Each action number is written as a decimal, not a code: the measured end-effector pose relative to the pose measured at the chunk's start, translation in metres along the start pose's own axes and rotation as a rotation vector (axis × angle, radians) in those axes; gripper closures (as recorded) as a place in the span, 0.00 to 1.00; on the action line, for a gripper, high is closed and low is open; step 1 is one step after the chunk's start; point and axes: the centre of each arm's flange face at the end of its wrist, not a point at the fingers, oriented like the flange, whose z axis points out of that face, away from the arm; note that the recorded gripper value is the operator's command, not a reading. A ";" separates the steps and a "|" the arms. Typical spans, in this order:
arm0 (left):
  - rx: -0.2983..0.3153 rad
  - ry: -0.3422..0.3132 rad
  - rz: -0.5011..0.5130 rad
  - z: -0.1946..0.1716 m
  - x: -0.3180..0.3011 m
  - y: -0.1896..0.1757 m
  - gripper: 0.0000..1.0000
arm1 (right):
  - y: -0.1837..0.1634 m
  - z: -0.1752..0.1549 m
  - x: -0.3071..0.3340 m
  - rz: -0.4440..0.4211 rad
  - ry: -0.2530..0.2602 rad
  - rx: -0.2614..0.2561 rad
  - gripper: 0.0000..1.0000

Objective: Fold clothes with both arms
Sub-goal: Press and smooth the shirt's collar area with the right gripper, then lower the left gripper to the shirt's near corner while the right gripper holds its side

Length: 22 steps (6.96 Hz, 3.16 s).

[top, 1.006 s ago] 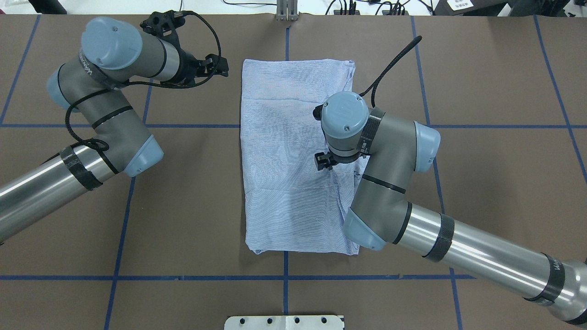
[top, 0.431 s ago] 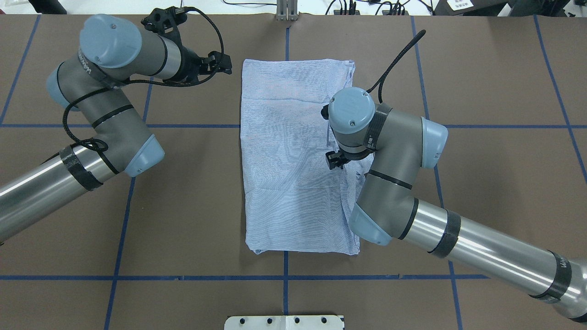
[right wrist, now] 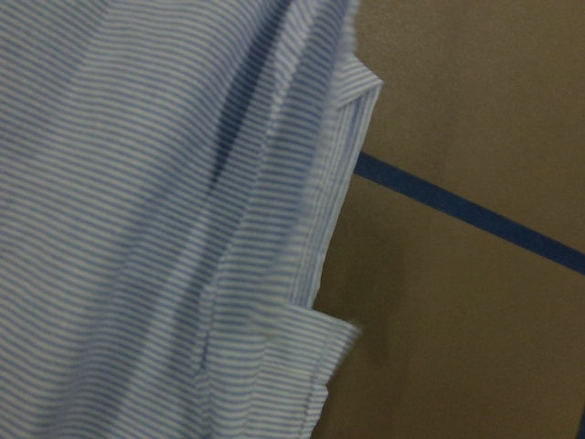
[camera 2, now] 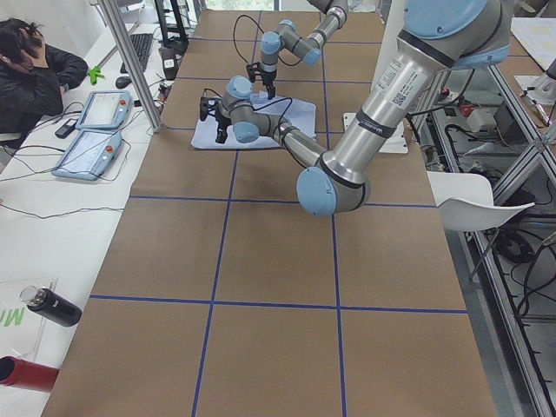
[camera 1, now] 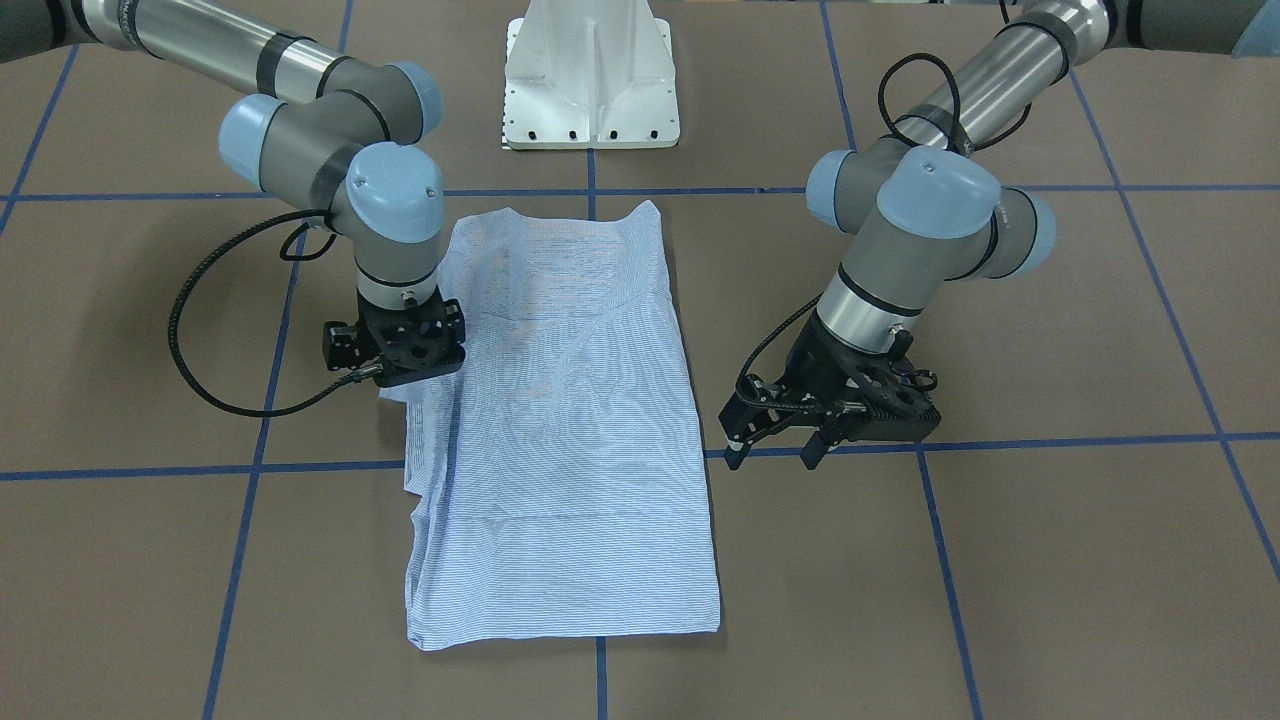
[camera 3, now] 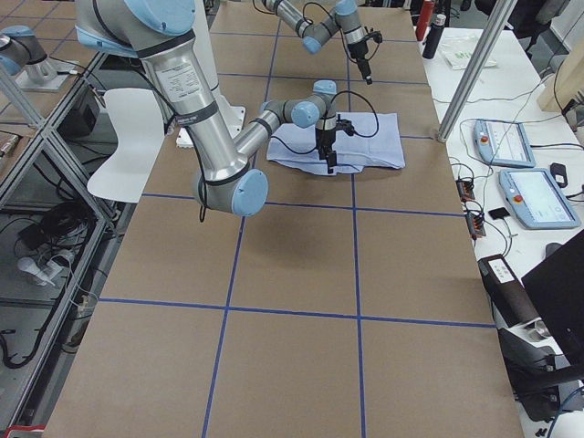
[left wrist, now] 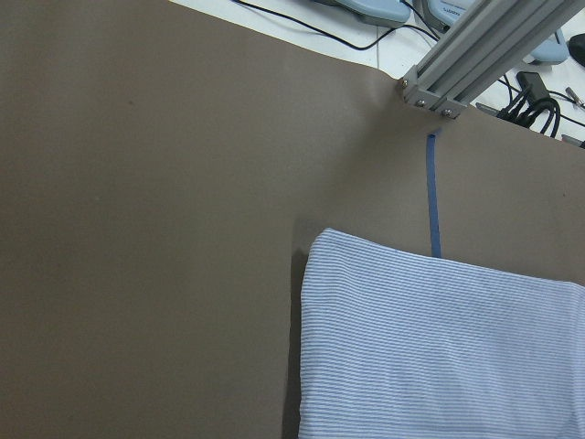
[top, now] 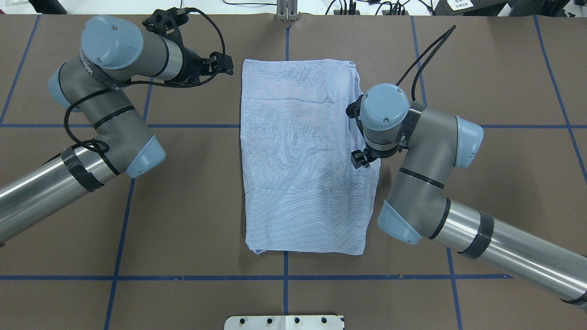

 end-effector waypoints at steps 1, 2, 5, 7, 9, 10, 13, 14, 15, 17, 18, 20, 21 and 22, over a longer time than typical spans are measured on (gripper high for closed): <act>-0.001 0.003 -0.010 -0.001 0.002 0.001 0.00 | 0.008 0.003 0.017 -0.011 0.008 -0.002 0.00; -0.002 0.009 -0.019 -0.002 0.004 0.003 0.00 | 0.011 0.002 0.028 -0.025 0.012 -0.001 0.00; -0.080 0.047 -0.058 -0.011 0.013 0.036 0.00 | 0.017 -0.039 0.026 -0.035 -0.096 0.019 0.00; -0.193 0.083 -0.154 -0.024 0.023 0.107 0.00 | 0.028 -0.075 0.032 -0.012 -0.200 0.023 0.00; -0.256 0.073 -0.205 -0.047 0.032 0.192 0.07 | 0.039 -0.098 0.034 0.032 -0.270 0.023 0.00; -0.253 0.036 -0.217 -0.052 0.040 0.238 0.11 | 0.043 -0.106 0.032 0.051 -0.295 0.018 0.00; -0.228 -0.087 -0.203 -0.043 0.049 0.311 0.27 | 0.047 -0.110 0.029 0.084 -0.327 -0.003 0.00; -0.218 -0.123 -0.196 -0.042 0.058 0.316 0.41 | 0.047 -0.110 0.029 0.088 -0.332 -0.008 0.00; -0.210 -0.150 -0.191 -0.042 0.068 0.318 0.48 | 0.047 -0.110 0.029 0.091 -0.334 -0.010 0.00; -0.195 -0.179 -0.182 -0.039 0.073 0.318 0.49 | 0.047 -0.110 0.029 0.093 -0.334 -0.012 0.00; -0.182 -0.187 -0.177 -0.037 0.071 0.317 0.40 | 0.047 -0.109 0.029 0.093 -0.334 -0.013 0.00; -0.168 -0.211 -0.172 -0.035 0.068 0.314 0.31 | 0.047 -0.109 0.029 0.093 -0.333 -0.014 0.00; -0.161 -0.235 -0.169 -0.033 0.065 0.313 0.25 | 0.047 -0.108 0.028 0.093 -0.333 -0.015 0.00; -0.158 -0.252 -0.165 -0.032 0.062 0.312 0.25 | 0.047 -0.108 0.028 0.093 -0.332 -0.016 0.00</act>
